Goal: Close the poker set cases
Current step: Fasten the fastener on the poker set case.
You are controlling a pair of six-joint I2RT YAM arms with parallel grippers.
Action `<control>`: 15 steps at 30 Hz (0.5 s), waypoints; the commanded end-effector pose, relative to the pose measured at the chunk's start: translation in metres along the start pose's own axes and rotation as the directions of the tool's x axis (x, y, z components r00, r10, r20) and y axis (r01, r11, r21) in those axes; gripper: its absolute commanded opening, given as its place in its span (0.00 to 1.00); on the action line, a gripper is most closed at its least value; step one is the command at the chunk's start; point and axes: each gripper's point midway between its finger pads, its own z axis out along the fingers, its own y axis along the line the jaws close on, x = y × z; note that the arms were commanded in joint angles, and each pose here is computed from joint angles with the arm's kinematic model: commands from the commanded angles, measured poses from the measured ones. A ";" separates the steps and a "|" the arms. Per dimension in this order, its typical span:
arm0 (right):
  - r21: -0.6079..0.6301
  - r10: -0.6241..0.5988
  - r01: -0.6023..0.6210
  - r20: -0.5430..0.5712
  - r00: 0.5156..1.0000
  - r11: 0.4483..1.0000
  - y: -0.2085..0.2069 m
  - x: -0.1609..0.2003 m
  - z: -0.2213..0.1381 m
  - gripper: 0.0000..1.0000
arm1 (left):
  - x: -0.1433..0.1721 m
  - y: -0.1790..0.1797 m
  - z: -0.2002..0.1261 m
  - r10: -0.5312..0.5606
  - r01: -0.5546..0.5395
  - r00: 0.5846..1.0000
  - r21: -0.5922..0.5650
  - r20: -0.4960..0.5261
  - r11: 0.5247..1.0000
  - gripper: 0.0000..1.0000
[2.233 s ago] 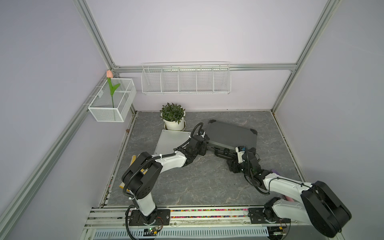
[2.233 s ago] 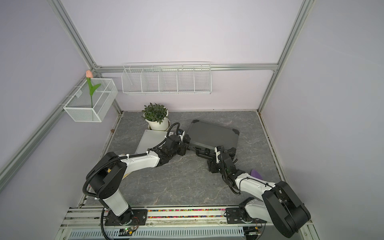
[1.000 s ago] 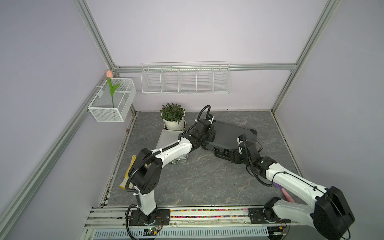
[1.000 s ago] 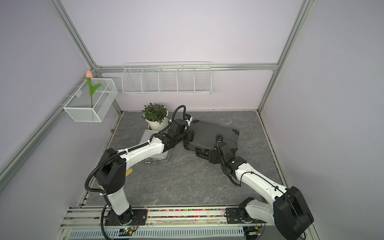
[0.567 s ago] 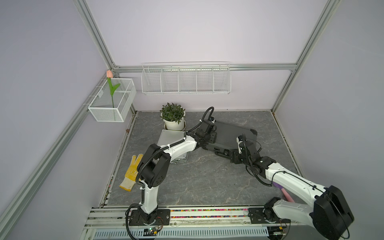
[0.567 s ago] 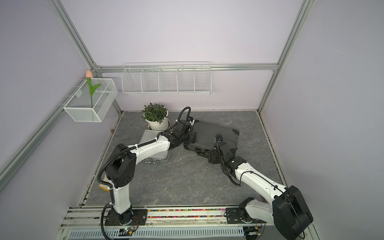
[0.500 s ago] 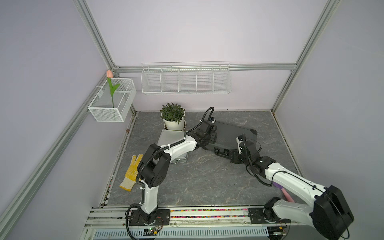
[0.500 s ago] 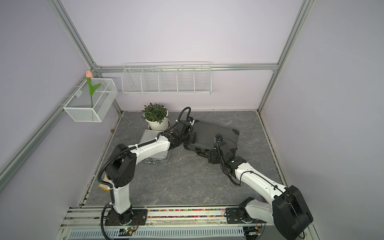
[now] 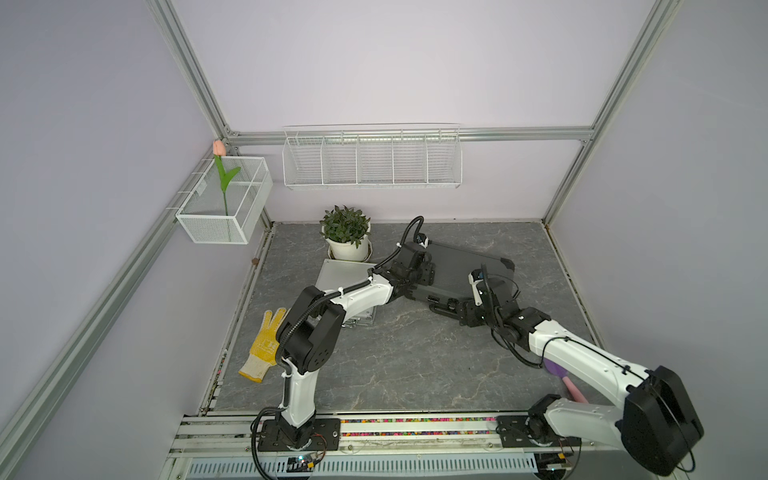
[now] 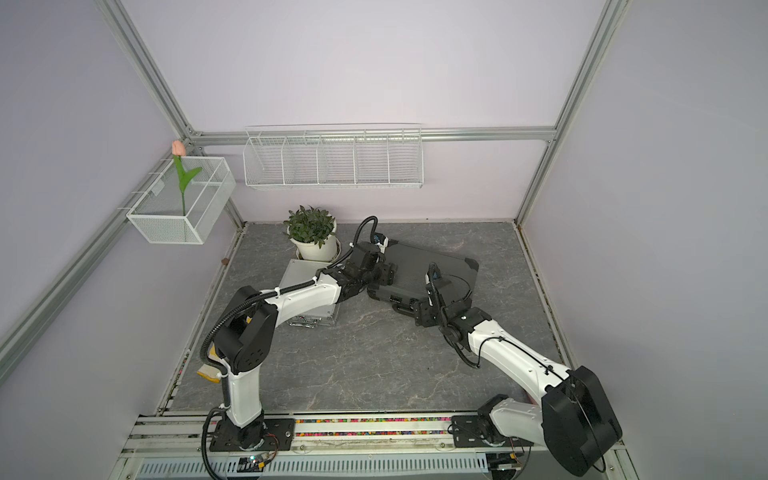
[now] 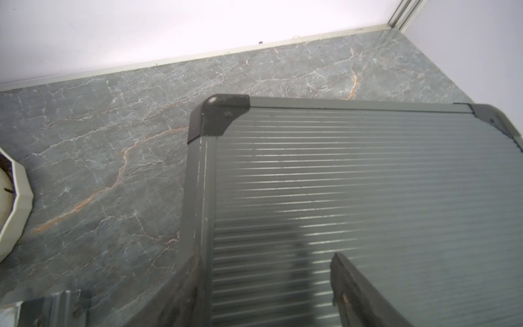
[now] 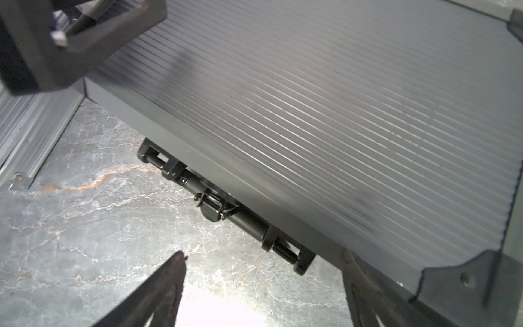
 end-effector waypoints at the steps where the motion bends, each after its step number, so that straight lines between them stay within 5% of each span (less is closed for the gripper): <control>1: -0.010 -0.069 0.069 0.043 0.997 0.998 -0.001 -0.016 0.003 0.88 | 0.074 0.015 0.014 -0.038 0.033 0.980 -0.028 -0.194 0.999 0.73; 9: -0.055 -0.233 0.244 0.162 0.959 0.968 0.015 -0.041 -0.007 0.90 | 0.080 0.017 0.012 -0.056 0.054 0.981 -0.020 -0.184 0.998 0.73; 15: -0.010 -0.395 0.411 0.251 0.884 0.912 0.018 -0.049 -0.011 0.91 | 0.077 0.016 0.010 -0.067 0.067 0.984 -0.009 -0.167 0.998 0.73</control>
